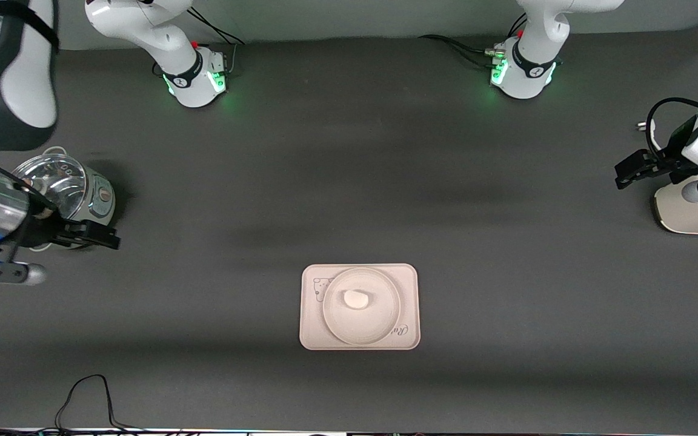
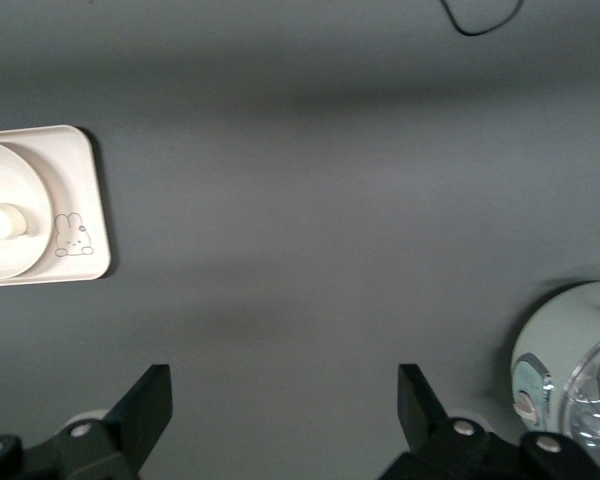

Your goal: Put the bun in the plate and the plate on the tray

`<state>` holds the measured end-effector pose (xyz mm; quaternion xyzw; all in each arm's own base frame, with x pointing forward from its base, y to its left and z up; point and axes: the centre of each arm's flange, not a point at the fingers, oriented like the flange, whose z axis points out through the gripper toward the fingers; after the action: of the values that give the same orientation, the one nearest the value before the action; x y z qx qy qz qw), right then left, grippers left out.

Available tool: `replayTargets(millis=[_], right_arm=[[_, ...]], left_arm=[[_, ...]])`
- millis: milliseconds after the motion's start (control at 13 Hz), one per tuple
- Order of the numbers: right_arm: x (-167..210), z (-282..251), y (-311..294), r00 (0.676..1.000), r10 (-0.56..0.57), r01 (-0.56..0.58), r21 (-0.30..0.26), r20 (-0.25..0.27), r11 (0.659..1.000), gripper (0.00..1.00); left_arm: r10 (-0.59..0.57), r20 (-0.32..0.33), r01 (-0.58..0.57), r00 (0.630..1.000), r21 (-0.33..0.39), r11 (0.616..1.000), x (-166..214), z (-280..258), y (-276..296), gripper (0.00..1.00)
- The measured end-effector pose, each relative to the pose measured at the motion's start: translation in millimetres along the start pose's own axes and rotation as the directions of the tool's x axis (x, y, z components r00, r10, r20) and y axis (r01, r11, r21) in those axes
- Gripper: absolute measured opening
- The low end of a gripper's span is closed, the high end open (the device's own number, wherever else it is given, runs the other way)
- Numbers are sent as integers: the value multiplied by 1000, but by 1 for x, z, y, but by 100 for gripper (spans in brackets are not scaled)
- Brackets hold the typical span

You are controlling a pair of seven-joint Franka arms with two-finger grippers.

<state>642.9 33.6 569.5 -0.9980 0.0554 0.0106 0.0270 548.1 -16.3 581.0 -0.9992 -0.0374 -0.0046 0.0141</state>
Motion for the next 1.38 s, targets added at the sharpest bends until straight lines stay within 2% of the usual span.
replayTargets(millis=[154,308,538,1154,1385], right_arm=[[-15,-5,28,1000,11,-10,19,-23,1000,100],[-32,-8,39,1000,6,-6,13,-25,1000,100],[-49,-14,30,999,-44,44,-17,-32,999,100],[-70,-14,18,995,-93,93,-26,-22,995,100],[-71,-15,20,997,-78,77,-26,-23,997,100]], left_arm=[[0,0,0,1000,0,1000,0,0,0,100],[0,0,0,1000,0,1000,0,0,0,100],[0,0,0,1000,0,1000,0,0,0,100],[0,2,0,1000,0,1000,0,1,0,100],[0,3,0,1000,1,1000,1,2,0,100]])
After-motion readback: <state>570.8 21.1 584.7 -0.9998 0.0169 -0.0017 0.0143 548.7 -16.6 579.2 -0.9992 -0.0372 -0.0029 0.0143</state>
